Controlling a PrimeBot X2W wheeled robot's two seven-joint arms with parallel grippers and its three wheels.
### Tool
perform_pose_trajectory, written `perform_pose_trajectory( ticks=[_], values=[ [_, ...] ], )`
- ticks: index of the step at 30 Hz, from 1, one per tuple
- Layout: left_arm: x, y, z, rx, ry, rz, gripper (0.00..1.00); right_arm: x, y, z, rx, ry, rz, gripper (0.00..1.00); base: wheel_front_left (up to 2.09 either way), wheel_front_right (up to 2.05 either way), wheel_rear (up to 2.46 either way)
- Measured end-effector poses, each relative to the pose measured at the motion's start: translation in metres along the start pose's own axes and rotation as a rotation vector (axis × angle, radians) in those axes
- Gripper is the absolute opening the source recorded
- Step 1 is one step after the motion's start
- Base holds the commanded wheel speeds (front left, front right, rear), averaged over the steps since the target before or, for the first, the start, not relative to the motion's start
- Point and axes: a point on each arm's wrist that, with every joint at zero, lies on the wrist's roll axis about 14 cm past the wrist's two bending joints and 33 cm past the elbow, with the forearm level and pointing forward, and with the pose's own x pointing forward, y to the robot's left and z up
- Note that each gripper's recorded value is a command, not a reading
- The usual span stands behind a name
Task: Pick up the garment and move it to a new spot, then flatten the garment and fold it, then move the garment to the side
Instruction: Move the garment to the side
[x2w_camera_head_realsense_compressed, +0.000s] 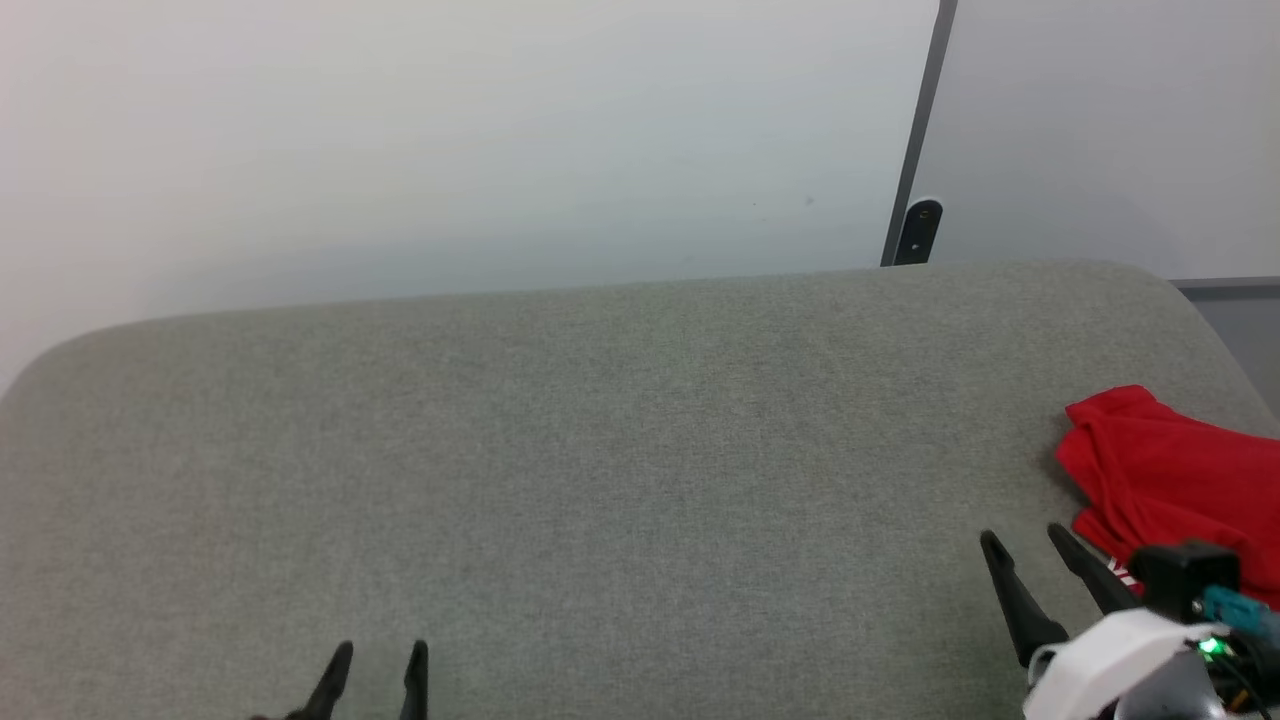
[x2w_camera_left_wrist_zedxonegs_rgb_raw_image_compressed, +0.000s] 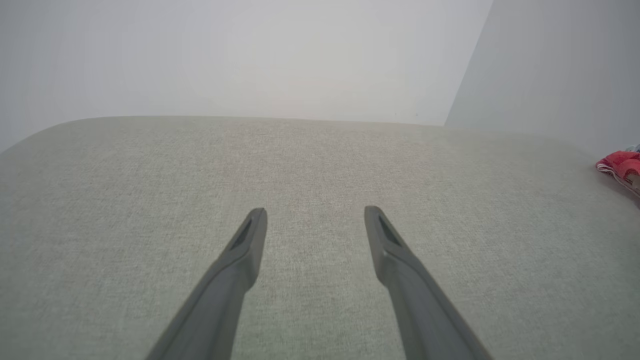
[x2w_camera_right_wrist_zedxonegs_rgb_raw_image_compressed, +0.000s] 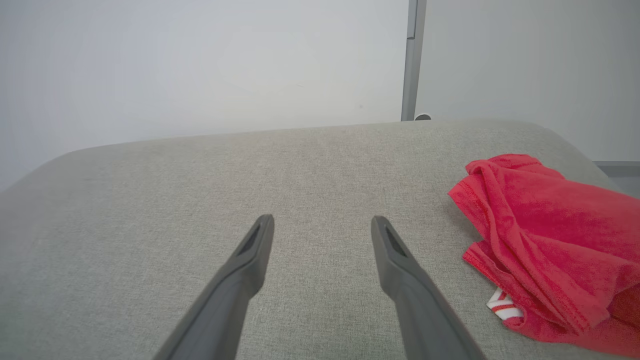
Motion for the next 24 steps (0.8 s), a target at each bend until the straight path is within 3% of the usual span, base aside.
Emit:
perform_pose_trajectory(
  ticks=[11, 24],
  values=[
    [-0.032, 0.007, -0.01, -0.015, 0.031, 0.066, 1.0, -0.029, -0.002, -0.014, 0.023, 0.031, -0.048, 1.0, 0.0, 0.0, 0.0],
    [-0.035, 0.005, -0.001, -0.018, 0.001, 0.076, 1.0, -0.032, 0.002, -0.007, 0.023, 0.026, -0.054, 1.0, 0.0, 0.0, 0.0]
  ],
)
